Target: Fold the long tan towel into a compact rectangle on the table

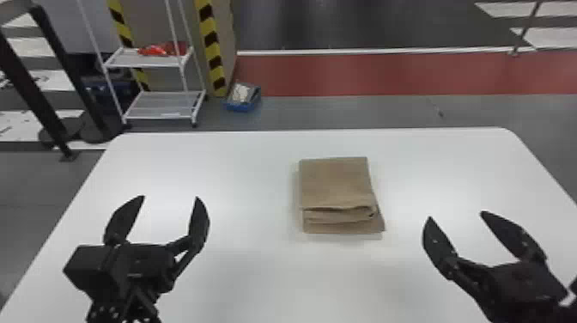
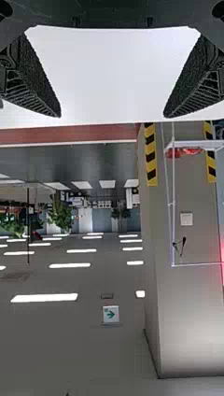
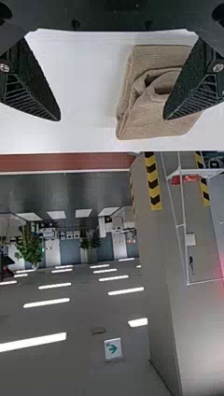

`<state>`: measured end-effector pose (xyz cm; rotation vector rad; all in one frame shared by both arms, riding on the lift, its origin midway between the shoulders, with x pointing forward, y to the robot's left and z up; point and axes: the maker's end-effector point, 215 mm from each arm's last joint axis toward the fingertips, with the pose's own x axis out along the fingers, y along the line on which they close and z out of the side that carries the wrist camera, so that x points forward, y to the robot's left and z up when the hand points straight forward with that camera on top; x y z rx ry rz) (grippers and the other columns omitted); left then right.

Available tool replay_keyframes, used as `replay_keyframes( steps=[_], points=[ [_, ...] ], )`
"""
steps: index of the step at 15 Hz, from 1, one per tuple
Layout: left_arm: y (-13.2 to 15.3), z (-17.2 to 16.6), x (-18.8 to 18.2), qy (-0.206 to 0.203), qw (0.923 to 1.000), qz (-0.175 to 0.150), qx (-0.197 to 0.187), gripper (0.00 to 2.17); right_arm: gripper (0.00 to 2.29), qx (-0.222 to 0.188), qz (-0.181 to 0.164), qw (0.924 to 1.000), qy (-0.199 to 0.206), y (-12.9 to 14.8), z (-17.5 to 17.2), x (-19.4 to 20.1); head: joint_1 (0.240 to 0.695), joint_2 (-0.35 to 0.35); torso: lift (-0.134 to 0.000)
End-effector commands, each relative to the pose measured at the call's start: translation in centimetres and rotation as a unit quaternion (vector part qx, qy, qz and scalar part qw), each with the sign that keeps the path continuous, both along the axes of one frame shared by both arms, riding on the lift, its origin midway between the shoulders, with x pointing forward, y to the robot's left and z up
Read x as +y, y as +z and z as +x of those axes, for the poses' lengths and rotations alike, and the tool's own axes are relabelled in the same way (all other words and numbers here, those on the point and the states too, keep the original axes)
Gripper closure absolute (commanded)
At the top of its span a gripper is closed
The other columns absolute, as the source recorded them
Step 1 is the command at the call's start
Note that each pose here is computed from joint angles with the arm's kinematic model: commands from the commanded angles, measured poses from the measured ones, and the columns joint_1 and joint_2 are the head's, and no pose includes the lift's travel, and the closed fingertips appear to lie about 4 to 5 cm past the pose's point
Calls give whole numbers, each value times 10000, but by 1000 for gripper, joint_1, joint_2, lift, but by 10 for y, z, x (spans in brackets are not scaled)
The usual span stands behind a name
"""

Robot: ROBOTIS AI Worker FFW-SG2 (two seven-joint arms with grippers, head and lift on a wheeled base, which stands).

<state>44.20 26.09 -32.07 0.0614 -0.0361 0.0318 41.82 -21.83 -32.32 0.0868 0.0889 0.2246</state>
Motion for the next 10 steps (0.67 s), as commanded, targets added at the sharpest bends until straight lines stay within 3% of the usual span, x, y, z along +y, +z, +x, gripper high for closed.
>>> replay_keyframes(
  steps=[1,10],
  points=[
    [1,0,2,17,10000,-12,-13,70,73,10,9,10000,-7,0,0,-1,695,55,-123],
    [4,-1,3,-61,9999,-102,-47,70,66,-80,-8,10000,-21,5,1,-1,695,56,-123]
  ],
)
